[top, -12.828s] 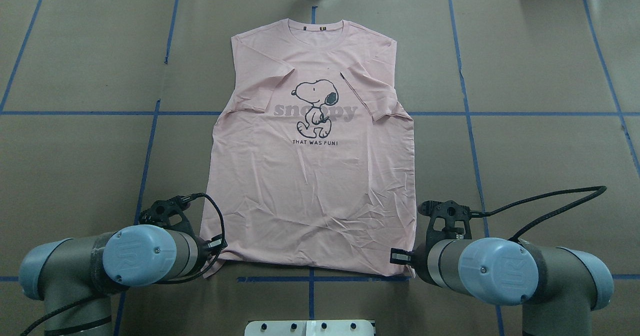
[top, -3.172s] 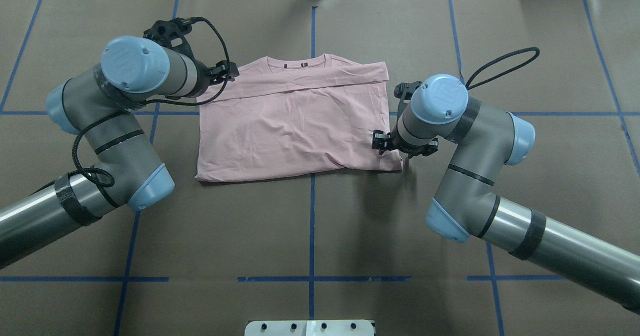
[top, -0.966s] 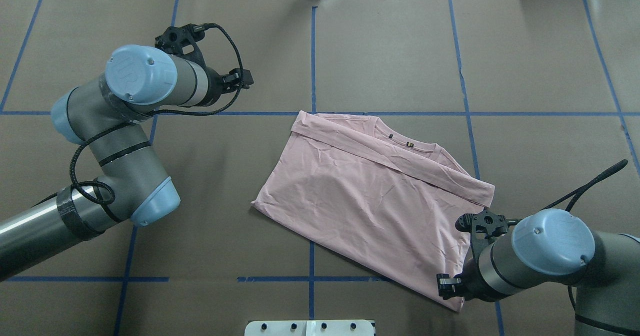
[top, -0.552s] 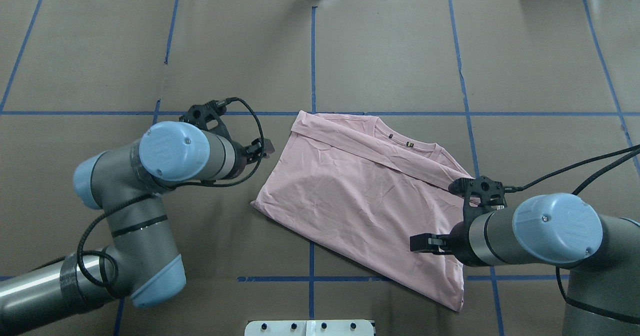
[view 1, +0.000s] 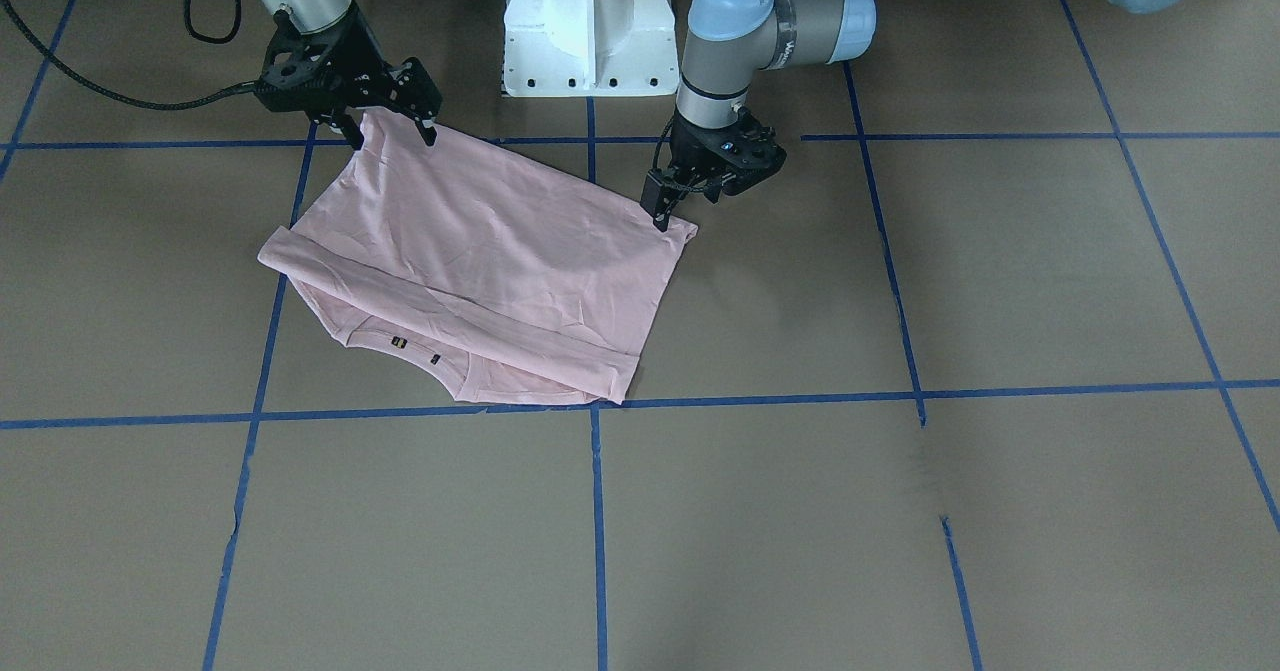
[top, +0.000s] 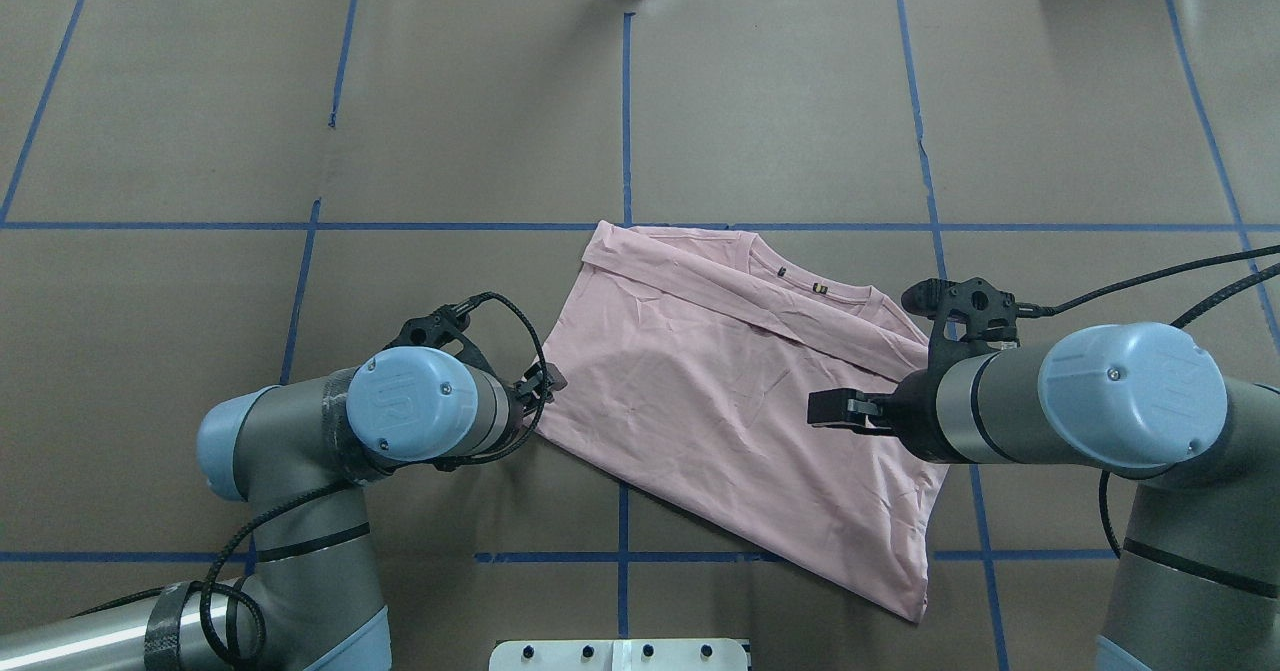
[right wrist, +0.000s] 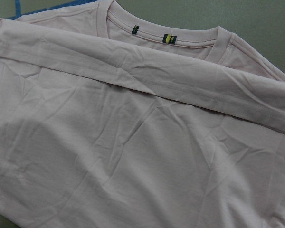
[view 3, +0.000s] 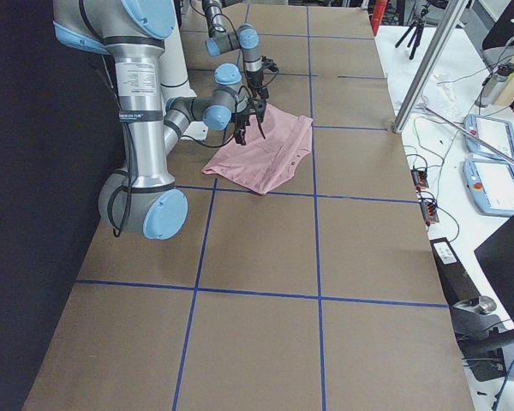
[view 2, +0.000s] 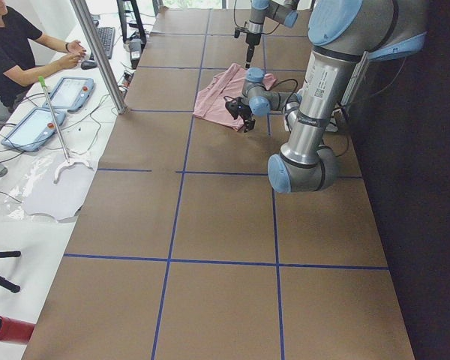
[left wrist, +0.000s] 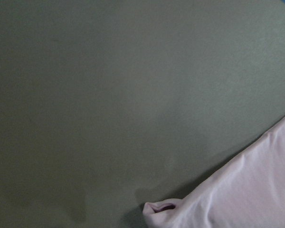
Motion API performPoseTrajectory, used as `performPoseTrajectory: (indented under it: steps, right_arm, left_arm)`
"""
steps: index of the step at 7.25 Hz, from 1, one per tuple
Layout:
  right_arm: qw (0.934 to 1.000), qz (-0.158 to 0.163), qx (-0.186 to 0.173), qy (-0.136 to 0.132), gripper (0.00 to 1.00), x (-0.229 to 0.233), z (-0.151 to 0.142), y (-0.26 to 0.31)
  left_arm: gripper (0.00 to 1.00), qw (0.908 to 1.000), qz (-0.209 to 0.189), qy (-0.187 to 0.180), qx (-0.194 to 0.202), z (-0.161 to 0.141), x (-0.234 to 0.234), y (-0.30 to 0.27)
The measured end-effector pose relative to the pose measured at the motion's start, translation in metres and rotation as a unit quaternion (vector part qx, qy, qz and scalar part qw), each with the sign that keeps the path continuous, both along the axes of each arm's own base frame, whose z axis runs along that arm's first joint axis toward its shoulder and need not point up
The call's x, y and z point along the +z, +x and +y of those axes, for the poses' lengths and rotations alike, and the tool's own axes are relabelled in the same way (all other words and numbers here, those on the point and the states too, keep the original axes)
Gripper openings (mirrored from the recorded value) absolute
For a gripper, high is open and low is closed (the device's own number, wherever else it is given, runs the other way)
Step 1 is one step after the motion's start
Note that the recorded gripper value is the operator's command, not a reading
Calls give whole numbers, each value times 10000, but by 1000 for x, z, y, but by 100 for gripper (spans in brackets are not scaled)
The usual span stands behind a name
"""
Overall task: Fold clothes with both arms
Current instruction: 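Grasp the shirt corner nearest the left gripper with the left gripper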
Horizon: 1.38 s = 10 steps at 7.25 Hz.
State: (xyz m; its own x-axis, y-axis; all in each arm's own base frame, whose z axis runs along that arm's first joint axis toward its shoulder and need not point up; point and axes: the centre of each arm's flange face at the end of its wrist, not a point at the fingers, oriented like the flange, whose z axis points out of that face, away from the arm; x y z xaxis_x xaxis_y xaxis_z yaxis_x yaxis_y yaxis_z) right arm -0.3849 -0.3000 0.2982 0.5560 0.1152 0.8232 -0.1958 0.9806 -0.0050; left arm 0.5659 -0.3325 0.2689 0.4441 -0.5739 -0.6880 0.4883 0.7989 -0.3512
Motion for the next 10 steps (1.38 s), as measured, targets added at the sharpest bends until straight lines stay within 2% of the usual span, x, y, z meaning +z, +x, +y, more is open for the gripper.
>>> performPoseTrajectory:
  steps: [2,3,4,5,6,10]
  right_arm:
    - [10000,2,37,0,100,0,-3,2]
    - [10000,1,38,-2,100,0,-3,2]
    - [10000,-2,39,-1,100,0,-3,2]
    - [10000,-4,40,-1,100,0,-3,3]
    - [10000,1,41,-4,100,0,-4,3]
    - [10000,15,46,-10,100,2,-4,3]
  left_arm:
    - [86,9999,-19,-77,-109,-1,-2,11]
    - [73,9998,-51,-82,-152,-3,0,14]
    - [49,9998,-81,-78,-179,-4,3,16]
    - [12,9997,-104,-62,-206,-5,4,16]
    - [0,9997,-114,-50,-219,-5,5,16]
    - [0,9998,-98,70,-168,-8,0,11]
